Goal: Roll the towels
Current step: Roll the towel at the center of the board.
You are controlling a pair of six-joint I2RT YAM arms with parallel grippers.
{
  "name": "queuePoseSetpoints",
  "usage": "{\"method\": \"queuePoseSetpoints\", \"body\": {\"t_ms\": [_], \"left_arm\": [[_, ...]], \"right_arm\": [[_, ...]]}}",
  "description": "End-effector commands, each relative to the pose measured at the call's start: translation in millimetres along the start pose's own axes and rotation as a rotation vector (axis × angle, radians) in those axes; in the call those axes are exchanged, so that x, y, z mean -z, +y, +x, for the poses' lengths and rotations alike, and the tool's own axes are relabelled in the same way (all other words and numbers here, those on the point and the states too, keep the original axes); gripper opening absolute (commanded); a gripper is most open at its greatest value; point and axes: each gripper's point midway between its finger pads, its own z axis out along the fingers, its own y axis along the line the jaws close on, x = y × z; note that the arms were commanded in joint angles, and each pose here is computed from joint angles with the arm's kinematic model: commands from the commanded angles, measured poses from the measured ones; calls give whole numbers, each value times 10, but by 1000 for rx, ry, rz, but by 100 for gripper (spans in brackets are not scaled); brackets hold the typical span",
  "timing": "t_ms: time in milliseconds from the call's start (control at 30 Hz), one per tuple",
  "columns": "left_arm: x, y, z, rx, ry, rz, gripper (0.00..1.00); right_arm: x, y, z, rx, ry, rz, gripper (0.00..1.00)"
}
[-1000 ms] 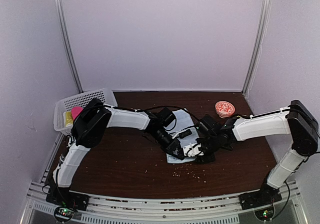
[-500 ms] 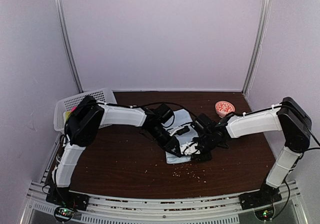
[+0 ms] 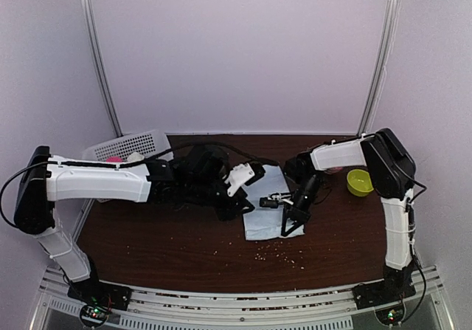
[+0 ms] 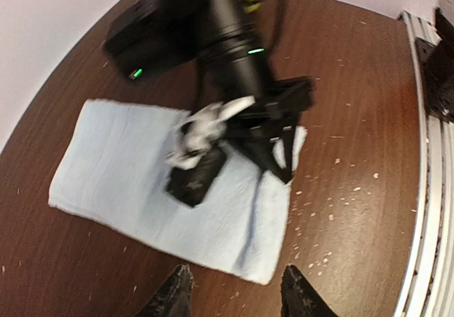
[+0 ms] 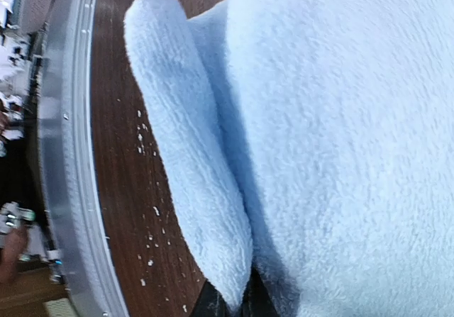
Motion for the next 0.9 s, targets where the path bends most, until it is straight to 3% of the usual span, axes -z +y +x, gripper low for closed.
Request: {"method": "queuePoseSetpoints", "body": {"t_ms": [0,133,333,467,700,867], "left_arm": [[-192,-358,-139,-292,-45,-30,42],[-604,-508,-17,-386,45,44,36],[-1062,-597,78,-476,84,100,37],[-1300,-632,290,-497,180,143,36],[-1246,-617,325,-473,196,135,37],[-1005,-700,130,-464,112,142,39]], "right_arm": [[-222,46,439,-329,151,-262,3],[-307,-114,488,-361,181,-253,3],[-327,-160,475,-372,172,-234,3],[-333,-146,470,-372,161,-237,3],[-380,-180,494,-374,157,-230,4],[-379,-213,469,-395,153,-224,4]]}}
